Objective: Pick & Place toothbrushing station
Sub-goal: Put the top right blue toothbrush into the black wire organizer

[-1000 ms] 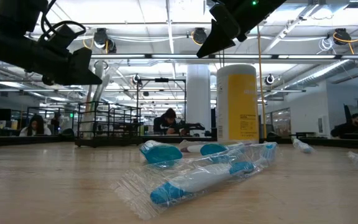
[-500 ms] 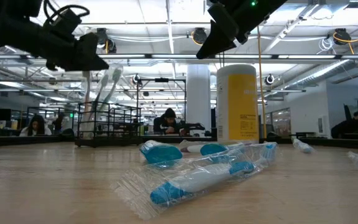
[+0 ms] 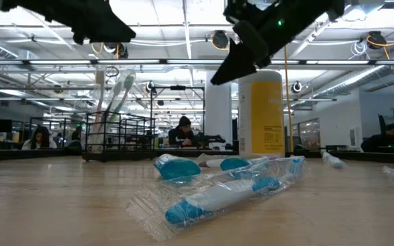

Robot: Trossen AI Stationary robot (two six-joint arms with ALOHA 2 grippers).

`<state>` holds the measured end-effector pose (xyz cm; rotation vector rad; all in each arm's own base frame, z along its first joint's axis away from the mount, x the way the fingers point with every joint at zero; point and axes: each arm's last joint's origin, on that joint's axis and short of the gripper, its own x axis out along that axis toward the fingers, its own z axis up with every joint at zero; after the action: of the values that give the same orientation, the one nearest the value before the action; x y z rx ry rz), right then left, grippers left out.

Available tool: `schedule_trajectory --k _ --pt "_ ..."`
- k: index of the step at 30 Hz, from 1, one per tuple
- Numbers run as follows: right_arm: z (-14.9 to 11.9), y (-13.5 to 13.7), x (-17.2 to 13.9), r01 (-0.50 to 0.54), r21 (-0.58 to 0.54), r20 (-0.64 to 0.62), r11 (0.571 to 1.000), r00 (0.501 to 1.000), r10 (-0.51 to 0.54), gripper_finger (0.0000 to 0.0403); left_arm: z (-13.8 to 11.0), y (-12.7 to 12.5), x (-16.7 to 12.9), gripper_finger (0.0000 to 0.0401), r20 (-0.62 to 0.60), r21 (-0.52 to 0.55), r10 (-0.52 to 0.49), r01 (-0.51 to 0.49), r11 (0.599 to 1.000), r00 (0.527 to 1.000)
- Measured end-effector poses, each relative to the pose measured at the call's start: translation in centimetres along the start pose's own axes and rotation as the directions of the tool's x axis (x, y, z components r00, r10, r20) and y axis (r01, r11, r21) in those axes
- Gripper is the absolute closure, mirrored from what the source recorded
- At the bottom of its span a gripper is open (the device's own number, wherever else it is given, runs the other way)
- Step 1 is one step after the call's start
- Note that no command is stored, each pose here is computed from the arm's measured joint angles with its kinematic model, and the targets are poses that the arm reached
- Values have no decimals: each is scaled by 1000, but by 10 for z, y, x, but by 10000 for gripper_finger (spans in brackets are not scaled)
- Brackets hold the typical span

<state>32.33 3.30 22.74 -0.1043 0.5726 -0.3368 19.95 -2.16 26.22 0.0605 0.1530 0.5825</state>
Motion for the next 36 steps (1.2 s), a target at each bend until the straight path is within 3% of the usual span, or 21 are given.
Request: schedule_trajectory --k 4,7,15,23,27,30,36 --pt "-1 -4 4 -99 35 81 994 992 96 243 10 -5 12 267 -80 37 -63 66 997 995" --pt "-12 -7 9 -130 44 70 991 990 127 246 16 -8 21 267 -84 69 -61 67 995 995" --pt "-31 -15 14 -100 109 13 989 995 99 246 19 -4 36 268 -136 112 -28 43 993 990" --pt "-36 -21 -1 -72 209 -93 975 991 93 243 38 2 18 268 -188 128 -13 38 991 982" --pt "-46 -28 -22 12 349 -247 937 966 79 244 36 5 8 268 -236 161 -29 68 985 971" --pt "-53 -34 -37 118 477 -345 871 937 62 247 32 9 -2 268 -283 165 -29 78 983 959" --pt "-90 -43 -57 372 573 -496 731 867 -52 248 23 12 -6 268 -361 162 -8 72 984 933"
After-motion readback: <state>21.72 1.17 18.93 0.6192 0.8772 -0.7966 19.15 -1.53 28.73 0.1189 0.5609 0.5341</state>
